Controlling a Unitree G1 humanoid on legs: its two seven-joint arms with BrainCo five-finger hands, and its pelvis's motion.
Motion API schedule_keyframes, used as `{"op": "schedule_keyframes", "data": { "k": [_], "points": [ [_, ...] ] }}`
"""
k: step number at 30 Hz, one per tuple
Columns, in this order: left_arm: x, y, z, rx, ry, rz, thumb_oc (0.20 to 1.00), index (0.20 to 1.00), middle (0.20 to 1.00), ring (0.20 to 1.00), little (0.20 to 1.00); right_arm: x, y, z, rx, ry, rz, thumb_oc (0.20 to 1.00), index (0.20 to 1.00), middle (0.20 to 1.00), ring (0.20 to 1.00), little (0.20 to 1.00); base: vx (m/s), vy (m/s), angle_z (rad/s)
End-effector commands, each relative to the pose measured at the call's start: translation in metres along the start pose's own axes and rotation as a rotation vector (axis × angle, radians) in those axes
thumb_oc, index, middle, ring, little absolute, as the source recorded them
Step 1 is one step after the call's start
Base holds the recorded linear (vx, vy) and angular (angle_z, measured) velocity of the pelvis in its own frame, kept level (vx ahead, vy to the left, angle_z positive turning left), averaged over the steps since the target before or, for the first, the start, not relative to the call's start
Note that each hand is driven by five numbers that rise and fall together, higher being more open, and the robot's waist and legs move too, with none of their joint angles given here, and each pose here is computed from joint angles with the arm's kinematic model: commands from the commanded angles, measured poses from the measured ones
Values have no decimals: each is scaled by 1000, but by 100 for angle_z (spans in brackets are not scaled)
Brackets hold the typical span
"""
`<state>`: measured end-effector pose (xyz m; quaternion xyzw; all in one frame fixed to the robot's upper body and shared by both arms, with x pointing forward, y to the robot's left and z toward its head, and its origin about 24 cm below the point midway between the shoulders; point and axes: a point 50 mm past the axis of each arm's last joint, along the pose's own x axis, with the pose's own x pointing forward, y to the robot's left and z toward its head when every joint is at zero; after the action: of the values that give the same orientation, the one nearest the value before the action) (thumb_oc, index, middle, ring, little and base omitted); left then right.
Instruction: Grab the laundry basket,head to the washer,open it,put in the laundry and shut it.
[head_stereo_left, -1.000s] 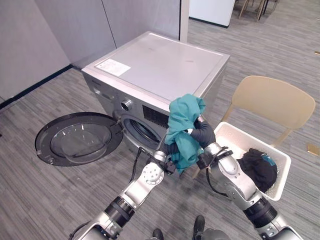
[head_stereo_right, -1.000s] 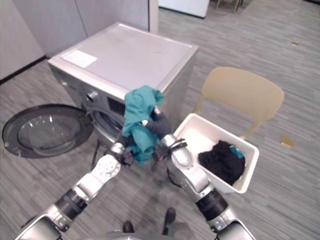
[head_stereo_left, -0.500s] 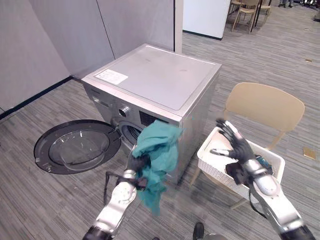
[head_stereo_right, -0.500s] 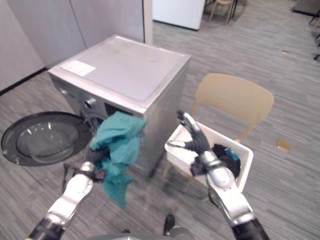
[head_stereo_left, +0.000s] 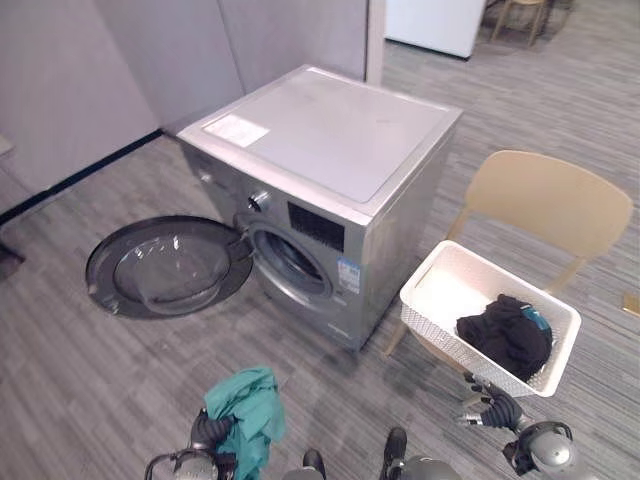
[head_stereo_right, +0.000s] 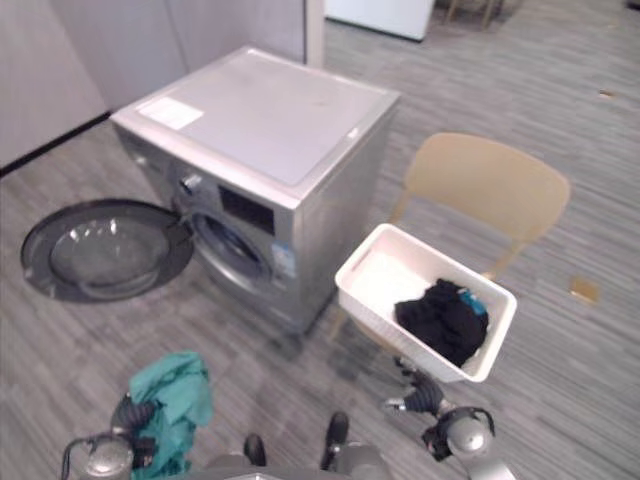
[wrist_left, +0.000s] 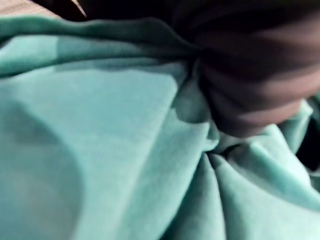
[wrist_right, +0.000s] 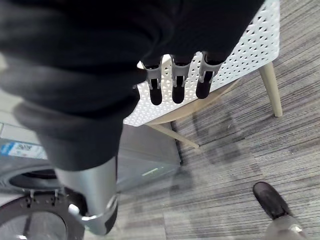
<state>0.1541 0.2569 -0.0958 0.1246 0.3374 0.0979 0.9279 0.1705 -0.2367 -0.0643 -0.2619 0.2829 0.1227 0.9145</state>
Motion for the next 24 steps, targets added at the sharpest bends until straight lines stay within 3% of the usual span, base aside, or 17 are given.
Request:
{"op": "schedule_keyframes", "data": {
  "k": [1,9,15,20,24],
  "points": [
    [5,22,29,-58,-129,97,200,200,200,200,200,12,-8,37,-29,-155,-61,1000,1000,1000,1000,1000,87,44,107],
    [3,18,23,-79,-98,107,200,200,200,200,200,12,-9,25,-15,-98,-138,1000,1000,1000,1000,1000,207,225,120],
    [3,19,19,-58,-81,101,200,200,200,200,200,19,-1,35,24,-124,-130,1000,1000,1000,1000,1000,322,308,38],
    [9,25,41,-15,-147,105,200,200,200,200,200,27,7,62,90,-219,-122,1000,1000,1000,1000,1000,237,265,35],
    [12,10,45,-18,-160,58,200,200,200,200,200,29,6,64,107,-223,-128,1000,1000,1000,1000,1000,223,117,60]
  ]
}}
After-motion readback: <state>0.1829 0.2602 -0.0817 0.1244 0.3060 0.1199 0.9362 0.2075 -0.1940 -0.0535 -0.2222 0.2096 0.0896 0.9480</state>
